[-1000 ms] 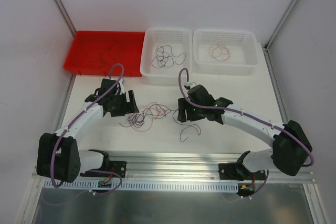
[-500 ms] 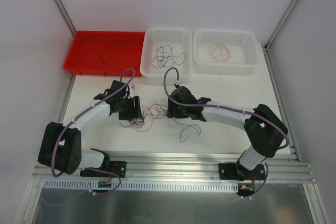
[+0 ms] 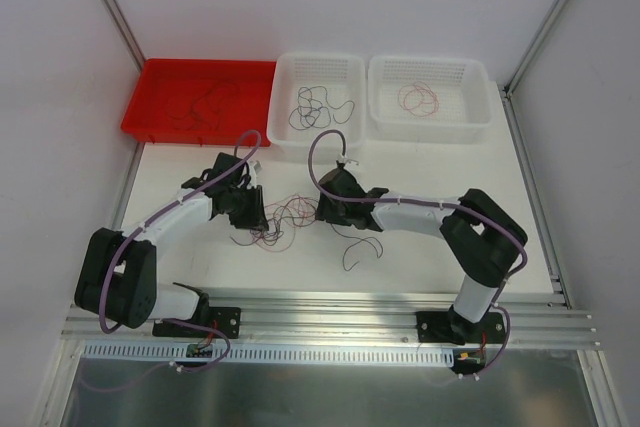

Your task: Untangle the cables

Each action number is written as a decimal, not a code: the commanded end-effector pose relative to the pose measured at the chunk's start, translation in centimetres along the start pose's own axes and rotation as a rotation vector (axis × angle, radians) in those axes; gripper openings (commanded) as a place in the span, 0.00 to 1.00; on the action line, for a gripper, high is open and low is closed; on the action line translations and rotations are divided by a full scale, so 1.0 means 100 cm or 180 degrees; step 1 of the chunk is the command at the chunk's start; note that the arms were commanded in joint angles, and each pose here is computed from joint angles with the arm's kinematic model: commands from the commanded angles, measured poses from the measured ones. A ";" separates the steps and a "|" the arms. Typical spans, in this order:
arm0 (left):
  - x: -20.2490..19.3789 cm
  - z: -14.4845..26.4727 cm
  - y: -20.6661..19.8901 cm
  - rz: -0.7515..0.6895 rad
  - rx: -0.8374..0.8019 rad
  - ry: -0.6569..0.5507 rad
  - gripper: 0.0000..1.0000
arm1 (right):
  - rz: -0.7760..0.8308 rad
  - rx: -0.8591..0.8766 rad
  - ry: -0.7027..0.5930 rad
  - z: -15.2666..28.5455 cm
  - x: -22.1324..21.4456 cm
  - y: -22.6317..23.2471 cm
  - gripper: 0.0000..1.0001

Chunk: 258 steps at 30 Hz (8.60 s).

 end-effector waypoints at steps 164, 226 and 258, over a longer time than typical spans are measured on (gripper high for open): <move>0.025 0.106 -0.039 -0.0837 -0.0227 -0.1499 0.94 | 0.1792 0.1580 -0.1209 0.293 0.080 0.004 0.01; 0.068 0.218 -0.205 -0.1793 -0.1142 -0.2978 0.00 | 0.1560 0.0801 -0.1751 0.268 0.062 -0.080 0.99; 0.234 0.258 -0.029 -0.0291 0.1598 -0.3702 0.00 | 0.1012 0.0643 -0.0895 0.142 -0.003 -0.082 0.99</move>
Point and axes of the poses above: each gripper's point midway between its finger pads, its own z axis back along the fingers, its own y axis along the line the jaws close on, x = y × z, the point moved 6 cm from there along z, back along the fingers, and after that the axes turned 4 degrees about -z, right-handed, at the moved point
